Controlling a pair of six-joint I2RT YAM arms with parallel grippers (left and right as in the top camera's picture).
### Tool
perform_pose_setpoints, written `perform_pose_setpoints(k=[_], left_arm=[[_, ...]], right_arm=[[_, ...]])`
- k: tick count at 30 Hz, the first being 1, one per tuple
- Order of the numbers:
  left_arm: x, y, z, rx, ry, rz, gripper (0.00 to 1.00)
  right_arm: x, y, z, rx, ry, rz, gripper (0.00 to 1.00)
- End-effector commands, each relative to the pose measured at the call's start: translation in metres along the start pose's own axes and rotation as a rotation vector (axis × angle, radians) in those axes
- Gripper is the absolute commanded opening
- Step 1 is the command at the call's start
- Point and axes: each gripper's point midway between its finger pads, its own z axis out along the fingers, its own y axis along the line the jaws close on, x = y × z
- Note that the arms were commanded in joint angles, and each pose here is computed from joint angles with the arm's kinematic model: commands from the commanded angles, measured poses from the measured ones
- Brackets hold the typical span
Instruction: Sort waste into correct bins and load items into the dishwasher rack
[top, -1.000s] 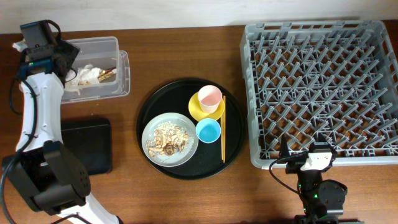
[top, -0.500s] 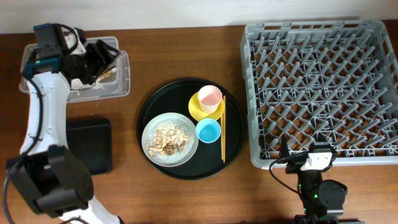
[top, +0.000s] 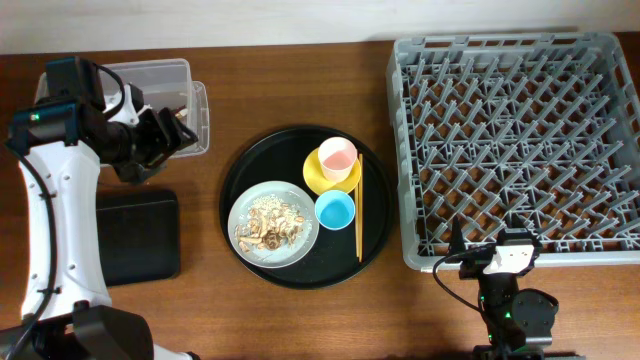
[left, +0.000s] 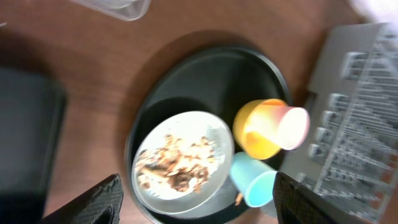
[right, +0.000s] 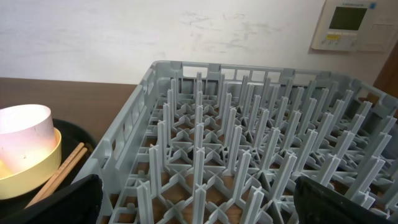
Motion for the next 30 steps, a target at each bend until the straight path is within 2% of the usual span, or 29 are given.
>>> perform_pose_setpoints(k=[1, 3, 4, 5, 7, 11, 19, 22, 24, 26, 30], left_arm=[[-0.009, 0.03, -0.011, -0.154, -0.076, -0.111, 0.76], [-0.018, 0.065, -0.023, -0.265, -0.145, -0.3, 0.76], [-0.02, 0.08, -0.029, -0.306, -0.173, -0.386, 0.81], [-0.02, 0.091, -0.034, -0.323, -0.184, -0.45, 0.95], [-0.021, 0.1, -0.038, -0.323, -0.188, -0.48, 0.99], [-0.02, 0.119, -0.046, -0.343, -0.191, -0.536, 0.99], [-0.027, 0.142, -0.058, -0.447, -0.257, -0.541, 0.99], [-0.03, 0.142, -0.058, -0.443, -0.267, -0.537, 0.99], [-0.03, 0.142, -0.058, -0.444, -0.267, -0.537, 0.99], [-0.03, 0.142, -0.058, -0.444, -0.267, -0.537, 0.99], [-0.03, 0.142, -0.058, -0.444, -0.267, -0.537, 0.99]], right_arm=[[0.002, -0.004, 0.0, 0.019, 0.003, 0.001, 0.98], [0.002, -0.004, 0.0, 0.019, 0.003, 0.001, 0.98], [0.002, -0.004, 0.0, 0.019, 0.003, 0.001, 0.98], [0.002, -0.004, 0.0, 0.019, 0.003, 0.001, 0.98], [0.002, -0.004, 0.0, 0.019, 0.003, 0.001, 0.98], [0.002, -0.004, 0.0, 0.019, 0.003, 0.001, 0.98], [0.002, -0.003, 0.0, 0.017, 0.002, 0.003, 0.98], [-0.003, 0.023, -0.002, -0.136, -0.014, 0.114, 0.99], [-0.012, 0.059, -0.011, -0.362, -0.011, 0.283, 0.98], [-0.016, 0.094, -0.03, -0.595, 0.055, 0.452, 0.98], [-0.043, 0.105, -0.042, -0.71, 0.027, 0.607, 0.98]])
